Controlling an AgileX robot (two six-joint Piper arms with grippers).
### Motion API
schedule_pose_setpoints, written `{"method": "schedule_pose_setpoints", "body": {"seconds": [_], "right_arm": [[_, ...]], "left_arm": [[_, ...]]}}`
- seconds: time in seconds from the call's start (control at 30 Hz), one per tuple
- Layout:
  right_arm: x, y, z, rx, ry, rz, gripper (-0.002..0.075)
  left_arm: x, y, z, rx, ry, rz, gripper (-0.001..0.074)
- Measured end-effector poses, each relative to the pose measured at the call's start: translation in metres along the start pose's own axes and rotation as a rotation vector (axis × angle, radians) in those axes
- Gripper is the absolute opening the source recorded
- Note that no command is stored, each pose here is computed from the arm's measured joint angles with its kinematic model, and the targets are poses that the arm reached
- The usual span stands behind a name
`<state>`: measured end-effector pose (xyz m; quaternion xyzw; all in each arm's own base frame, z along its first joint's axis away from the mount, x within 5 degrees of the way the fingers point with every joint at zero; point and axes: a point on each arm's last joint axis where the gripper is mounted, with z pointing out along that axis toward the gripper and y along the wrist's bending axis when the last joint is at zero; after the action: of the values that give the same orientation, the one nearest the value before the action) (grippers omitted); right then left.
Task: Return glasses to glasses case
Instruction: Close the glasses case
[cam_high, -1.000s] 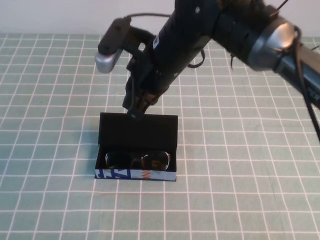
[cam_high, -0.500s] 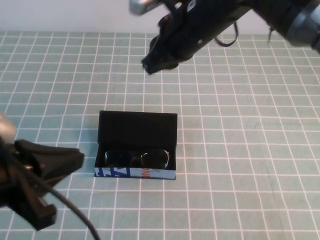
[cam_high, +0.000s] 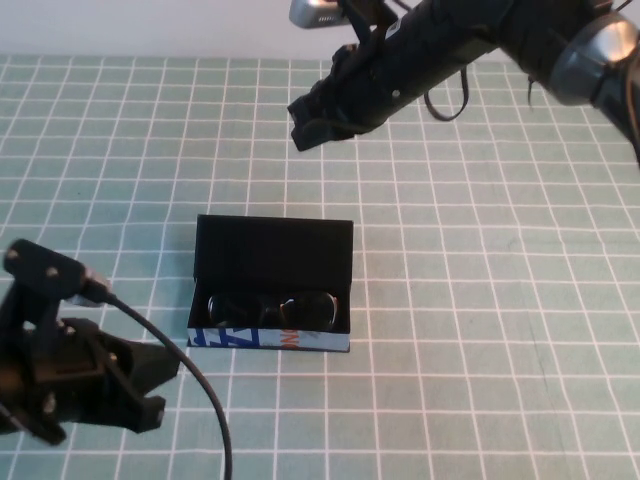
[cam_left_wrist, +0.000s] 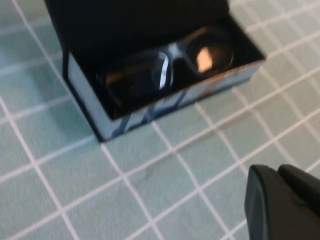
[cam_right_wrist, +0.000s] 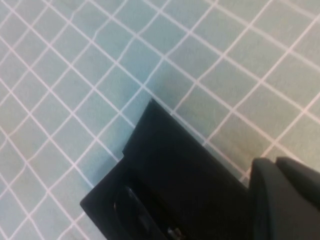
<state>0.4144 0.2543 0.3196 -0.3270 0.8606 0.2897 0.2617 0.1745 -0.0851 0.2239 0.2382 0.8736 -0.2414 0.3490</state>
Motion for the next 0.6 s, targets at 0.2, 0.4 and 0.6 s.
{"method": "schedule_pose_setpoints", "body": {"seconds": [0.2,0.4,0.6], "right_arm": [[0.006,-0.008,0.017,-0.018,0.028,-0.006,-0.0011],[0.006,-0.007,0.017,-0.024,0.026,-0.021,-0.0011],[0.006,-0.007,0.017,-0.024,0.022,-0.023,-0.0011]], "left_arm": [[-0.001,0.006,0.013,0.016,0.058,0.040,0.0001],[-0.036,-0.013,-0.009,0.214,0.174,0.562,0.0002],[-0.045,-0.022,-0.020,0.203,0.461,0.689,0.0002]]}}
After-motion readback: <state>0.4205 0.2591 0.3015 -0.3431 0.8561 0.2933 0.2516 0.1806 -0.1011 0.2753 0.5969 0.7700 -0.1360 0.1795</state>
